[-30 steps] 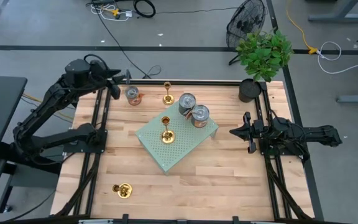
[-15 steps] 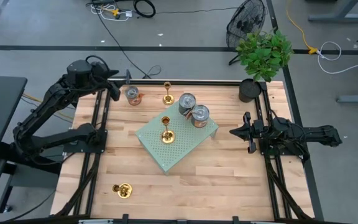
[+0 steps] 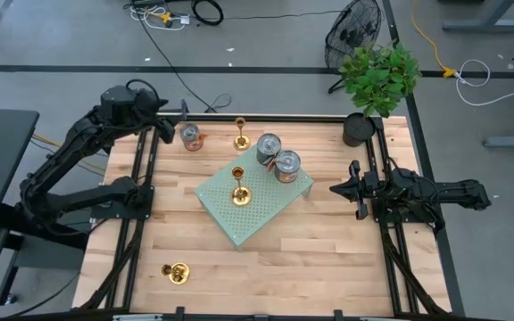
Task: Pick & Place candle stick holders
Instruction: Put the silver scented candle on the shelf
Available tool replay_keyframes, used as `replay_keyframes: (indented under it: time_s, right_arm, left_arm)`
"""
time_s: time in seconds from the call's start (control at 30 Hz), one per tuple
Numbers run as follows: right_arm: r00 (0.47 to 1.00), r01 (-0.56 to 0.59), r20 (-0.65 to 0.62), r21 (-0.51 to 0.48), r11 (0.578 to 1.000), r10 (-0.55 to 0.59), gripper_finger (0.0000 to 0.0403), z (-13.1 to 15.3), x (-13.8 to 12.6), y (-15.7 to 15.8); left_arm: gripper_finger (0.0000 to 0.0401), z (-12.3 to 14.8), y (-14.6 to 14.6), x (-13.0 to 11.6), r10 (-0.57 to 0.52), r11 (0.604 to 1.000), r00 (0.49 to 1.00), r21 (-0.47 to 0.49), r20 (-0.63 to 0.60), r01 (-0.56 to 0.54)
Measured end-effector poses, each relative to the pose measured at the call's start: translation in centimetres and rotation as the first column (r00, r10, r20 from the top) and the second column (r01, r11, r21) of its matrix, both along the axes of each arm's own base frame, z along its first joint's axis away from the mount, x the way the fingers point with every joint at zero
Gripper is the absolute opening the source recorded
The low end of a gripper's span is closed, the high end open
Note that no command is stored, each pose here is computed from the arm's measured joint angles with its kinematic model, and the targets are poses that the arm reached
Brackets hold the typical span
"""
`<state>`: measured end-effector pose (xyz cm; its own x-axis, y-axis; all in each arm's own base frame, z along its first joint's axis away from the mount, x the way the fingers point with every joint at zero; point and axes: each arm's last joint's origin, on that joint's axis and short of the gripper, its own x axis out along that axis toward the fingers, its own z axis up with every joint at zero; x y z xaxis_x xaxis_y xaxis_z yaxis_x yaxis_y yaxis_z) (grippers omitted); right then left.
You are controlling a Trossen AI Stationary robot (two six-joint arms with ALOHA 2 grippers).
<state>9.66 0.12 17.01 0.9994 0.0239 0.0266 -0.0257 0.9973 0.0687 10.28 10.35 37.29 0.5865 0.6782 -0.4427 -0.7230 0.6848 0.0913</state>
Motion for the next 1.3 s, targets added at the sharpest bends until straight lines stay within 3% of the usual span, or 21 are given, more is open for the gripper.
replay_keyframes:
  time_s: [0.67,1.1,1.3]
  right_arm:
    - [1.000,0.000,0.000,0.000,1.000,0.000,0.0003,0.0,0.0,0.0]
    - [1.000,0.000,0.000,0.000,1.000,0.000,0.0003,0.0,0.0,0.0]
    - [1.000,0.000,0.000,0.000,1.000,0.000,0.0003,0.0,0.0,0.0]
  left_arm:
    - [0.0367,-1.1,0.2,0.2,-0.003,0.997,0.997,-0.072,-0.074,-0.002]
    - [0.0367,-6.4,0.5,0.7,-0.030,0.981,0.982,-0.191,-0.186,-0.006]
    - [0.0367,-7.5,0.6,0.8,-0.035,0.978,0.979,-0.209,-0.198,-0.007]
